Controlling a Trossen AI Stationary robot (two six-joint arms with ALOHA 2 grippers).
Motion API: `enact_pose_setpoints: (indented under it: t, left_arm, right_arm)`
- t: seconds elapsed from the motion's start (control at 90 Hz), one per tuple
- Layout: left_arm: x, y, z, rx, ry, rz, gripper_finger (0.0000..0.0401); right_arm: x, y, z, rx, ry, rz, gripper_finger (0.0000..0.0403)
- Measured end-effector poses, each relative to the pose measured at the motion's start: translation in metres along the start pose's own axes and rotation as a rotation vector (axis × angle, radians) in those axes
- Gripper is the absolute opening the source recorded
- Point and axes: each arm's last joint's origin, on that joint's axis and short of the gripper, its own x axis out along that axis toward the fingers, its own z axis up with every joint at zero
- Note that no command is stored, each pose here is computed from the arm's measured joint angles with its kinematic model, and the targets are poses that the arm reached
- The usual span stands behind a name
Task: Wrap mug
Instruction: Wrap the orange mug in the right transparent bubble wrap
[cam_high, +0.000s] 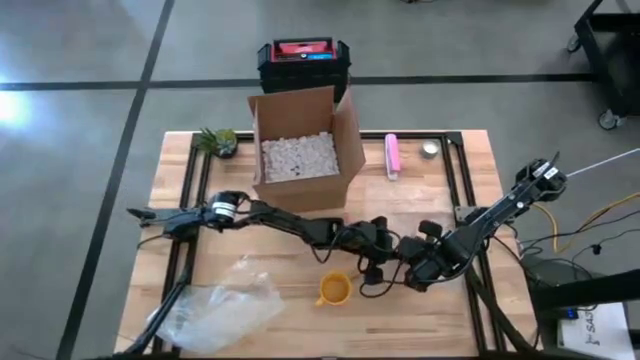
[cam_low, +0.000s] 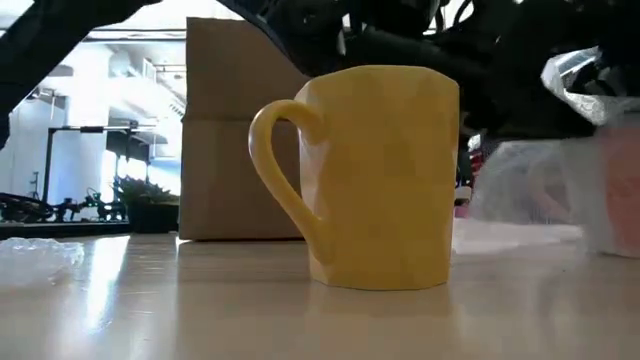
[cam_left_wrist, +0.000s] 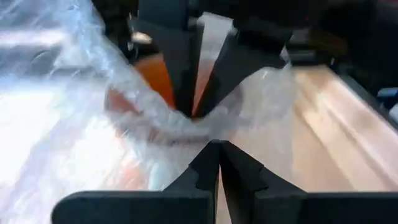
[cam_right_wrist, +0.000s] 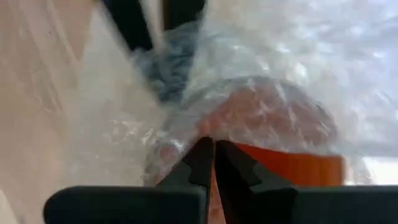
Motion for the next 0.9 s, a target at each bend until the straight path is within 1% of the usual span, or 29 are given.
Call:
enact_pose_setpoints:
  t: [0.067, 0.144, 0.322, 0.422, 0.467, 0.544, 0.622, 0.722, 0.789, 0.9]
  left_arm:
    - [-0.005, -0.001, 0.008, -0.003, -0.005, 0.001, 0.0]
    - [-0.012, -0.002, 0.014, -0.006, 0.02, 0.002, 0.0]
    - [-0.033, -0.006, 0.024, -0.03, 0.147, 0.005, 0.0]
    - [-0.052, -0.012, 0.038, -0.016, 0.186, 0.011, 0.0]
    - [-0.059, -0.014, 0.041, -0.001, 0.216, 0.034, 0.0]
    - [-0.067, -0.017, 0.036, 0.026, 0.299, 0.082, 0.0]
    - [-0.07, -0.017, 0.032, 0.036, 0.356, 0.09, 0.0]
    - [-0.072, -0.018, 0.035, 0.041, 0.338, 0.091, 0.0]
    - [-0.069, -0.018, 0.032, 0.048, 0.319, 0.09, 0.0]
    - [-0.056, -0.013, 0.01, 0.044, 0.296, 0.086, 0.0]
  right_arm:
    - [0.004, 0.0, -0.002, -0.022, 0.002, 0.006, 0.0]
    - [0.008, -0.001, -0.002, -0.049, -0.001, 0.013, 0.0]
    - [0.01, -0.002, 0.005, -0.107, -0.024, 0.04, 0.0]
    - [0.012, -0.003, 0.014, -0.14, -0.052, 0.075, 0.0]
    - [0.013, -0.004, 0.018, -0.144, -0.065, 0.085, 0.0]
    - [0.015, -0.008, 0.025, -0.134, -0.081, 0.091, 0.0]
    - [0.016, -0.012, 0.029, -0.13, -0.085, 0.09, 0.0]
    - [0.017, -0.016, 0.03, -0.135, -0.06, 0.075, 0.0]
    - [0.018, -0.017, 0.028, -0.138, -0.032, 0.082, 0.0]
    - [0.018, -0.017, 0.027, -0.122, -0.016, 0.093, 0.0]
